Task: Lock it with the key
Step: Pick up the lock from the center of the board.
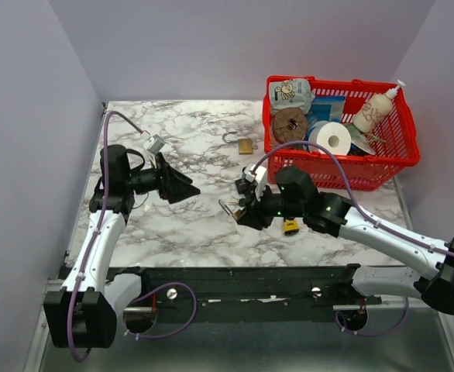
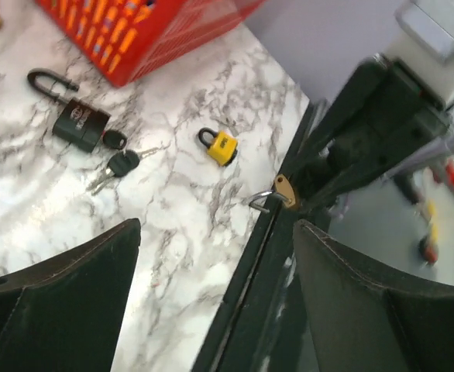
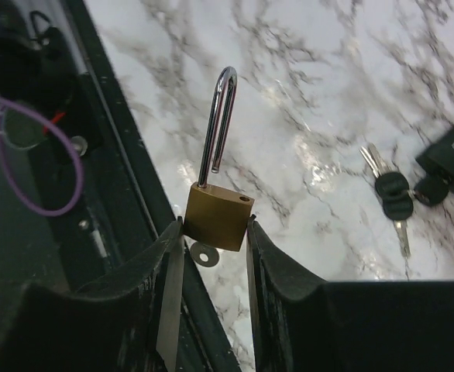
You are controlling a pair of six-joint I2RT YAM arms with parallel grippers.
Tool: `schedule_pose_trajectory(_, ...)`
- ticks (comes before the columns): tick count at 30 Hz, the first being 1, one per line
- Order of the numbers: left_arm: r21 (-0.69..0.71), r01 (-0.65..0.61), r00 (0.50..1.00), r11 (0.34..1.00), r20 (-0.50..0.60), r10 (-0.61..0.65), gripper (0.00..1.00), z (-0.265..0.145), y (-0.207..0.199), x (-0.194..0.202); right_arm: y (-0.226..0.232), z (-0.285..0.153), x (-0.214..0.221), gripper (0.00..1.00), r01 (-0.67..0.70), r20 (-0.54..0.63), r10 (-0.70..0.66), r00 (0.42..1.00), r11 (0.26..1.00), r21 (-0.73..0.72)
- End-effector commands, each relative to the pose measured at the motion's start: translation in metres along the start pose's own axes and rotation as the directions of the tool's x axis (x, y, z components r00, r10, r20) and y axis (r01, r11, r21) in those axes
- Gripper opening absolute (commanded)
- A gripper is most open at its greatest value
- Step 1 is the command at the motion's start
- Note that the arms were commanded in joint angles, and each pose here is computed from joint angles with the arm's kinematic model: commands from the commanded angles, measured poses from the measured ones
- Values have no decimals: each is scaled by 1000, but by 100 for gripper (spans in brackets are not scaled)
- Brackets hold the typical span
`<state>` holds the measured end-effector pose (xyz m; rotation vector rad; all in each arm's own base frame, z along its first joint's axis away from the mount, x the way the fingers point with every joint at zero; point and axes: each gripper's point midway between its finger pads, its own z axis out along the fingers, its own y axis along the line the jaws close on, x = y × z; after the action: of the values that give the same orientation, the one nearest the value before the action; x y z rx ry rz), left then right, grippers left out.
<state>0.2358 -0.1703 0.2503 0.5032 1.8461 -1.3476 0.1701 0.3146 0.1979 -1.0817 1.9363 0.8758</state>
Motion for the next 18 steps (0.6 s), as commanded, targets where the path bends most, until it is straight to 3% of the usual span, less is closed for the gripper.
schedule_pose_trajectory(1,268,-559,813,784,-8,582,86,-16,-42,20,47,-25,-7,1,120,13,-121,993,961,-250)
schedule_pose_trajectory(2,298,-530,825,794,-37,564,86,-19,-49,36,52,-28,-8,1,139,21,-139,990,952,-274)
schedule_pose_trajectory(3,311,-551,805,775,-48,591,85,-19,-50,41,60,-32,-6,1,151,24,-151,988,933,-326)
schedule_pose_trajectory(4,356,-632,730,688,-25,683,84,-15,-55,44,64,-36,-3,1,154,14,-159,987,925,-347)
schedule_pose_trajectory(5,393,-601,738,695,-60,672,81,-18,-63,58,66,-37,-1,1,154,10,-161,987,920,-360)
schedule_pose_trajectory(6,421,-614,705,668,-90,704,81,-19,-63,67,69,-39,-3,1,163,15,-170,985,913,-375)
schedule_pose_trajectory(7,469,-662,631,585,-72,772,80,-18,-67,73,70,-41,0,1,164,4,-176,984,908,-385)
schedule_pose_trajectory(9,552,-628,612,549,-85,786,79,-17,-82,92,72,-44,-2,1,183,9,-196,981,900,-396)
schedule_pose_trajectory(12,554,-634,597,539,-92,797,71,-9,-85,93,75,-47,1,1,183,-3,-202,979,892,-414)
schedule_pose_trajectory(14,520,-694,556,497,-52,830,66,1,-84,83,76,-49,2,1,178,-9,-200,980,889,-422)
schedule_pose_trajectory(15,518,-663,594,540,-75,801,65,4,-90,85,78,-50,2,1,177,-8,-200,980,886,-429)
schedule_pose_trajectory(16,508,-672,594,538,-64,802,65,7,-95,83,78,-50,1,1,177,-6,-199,980,886,-429)
schedule_pose_trajectory(17,469,-716,562,517,-52,826,63,16,-89,77,78,-50,0,1,175,-6,-197,980,886,-430)
schedule_pose_trajectory(18,476,-690,590,546,-68,804,63,19,-95,81,79,-50,1,1,172,-9,-195,981,885,-433)
